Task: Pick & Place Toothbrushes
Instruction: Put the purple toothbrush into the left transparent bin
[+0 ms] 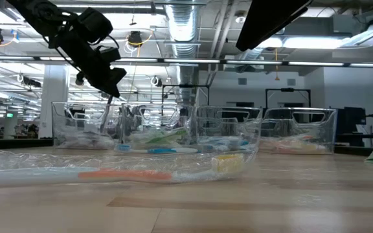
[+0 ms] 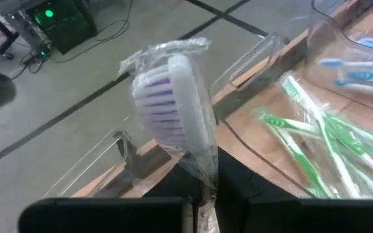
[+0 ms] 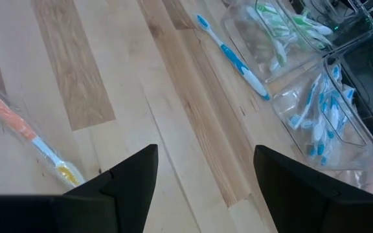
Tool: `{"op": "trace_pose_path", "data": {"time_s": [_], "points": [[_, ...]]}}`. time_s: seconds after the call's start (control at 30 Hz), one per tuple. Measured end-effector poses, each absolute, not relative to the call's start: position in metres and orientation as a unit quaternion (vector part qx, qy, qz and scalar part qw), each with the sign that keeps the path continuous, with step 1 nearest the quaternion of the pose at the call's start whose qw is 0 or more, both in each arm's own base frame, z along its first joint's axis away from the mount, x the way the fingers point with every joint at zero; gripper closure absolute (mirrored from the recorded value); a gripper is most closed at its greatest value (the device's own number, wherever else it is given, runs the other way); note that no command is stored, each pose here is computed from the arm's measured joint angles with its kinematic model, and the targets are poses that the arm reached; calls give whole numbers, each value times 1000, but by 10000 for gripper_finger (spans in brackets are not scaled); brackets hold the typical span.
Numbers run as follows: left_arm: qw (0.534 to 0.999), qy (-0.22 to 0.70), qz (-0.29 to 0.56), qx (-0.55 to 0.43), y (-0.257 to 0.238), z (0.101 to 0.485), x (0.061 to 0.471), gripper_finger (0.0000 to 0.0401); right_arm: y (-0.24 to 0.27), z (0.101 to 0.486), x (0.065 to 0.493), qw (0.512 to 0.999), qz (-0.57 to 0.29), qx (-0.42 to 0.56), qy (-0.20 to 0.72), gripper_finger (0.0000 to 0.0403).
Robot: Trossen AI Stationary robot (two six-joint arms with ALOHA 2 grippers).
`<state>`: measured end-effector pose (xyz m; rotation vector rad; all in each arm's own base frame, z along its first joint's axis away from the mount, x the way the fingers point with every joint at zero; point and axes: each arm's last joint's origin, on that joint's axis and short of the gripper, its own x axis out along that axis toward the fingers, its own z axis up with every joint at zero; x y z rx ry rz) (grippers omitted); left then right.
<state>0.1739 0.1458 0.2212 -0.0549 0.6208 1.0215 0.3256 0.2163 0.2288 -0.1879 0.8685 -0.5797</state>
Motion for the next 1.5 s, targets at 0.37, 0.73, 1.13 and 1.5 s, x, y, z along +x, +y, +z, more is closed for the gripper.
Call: {"op": "trace_pose_path", "data": {"time_s": [0.37,0.73,1.13,1.5], "points": [[839,313,443,-42,132,229,159,368,218,229,324,863,-274,-90,415,154],[868,290,393,-90,103,250,127,380,218,229,325,864,-274,-87,413,154],[837,352,358,-219,113,244,134,374,216,229,328,866,-276,-79,409,154],[771,426,388,-272,142,218,136,359,216,229,328,867,-276,-76,408,154]]}}
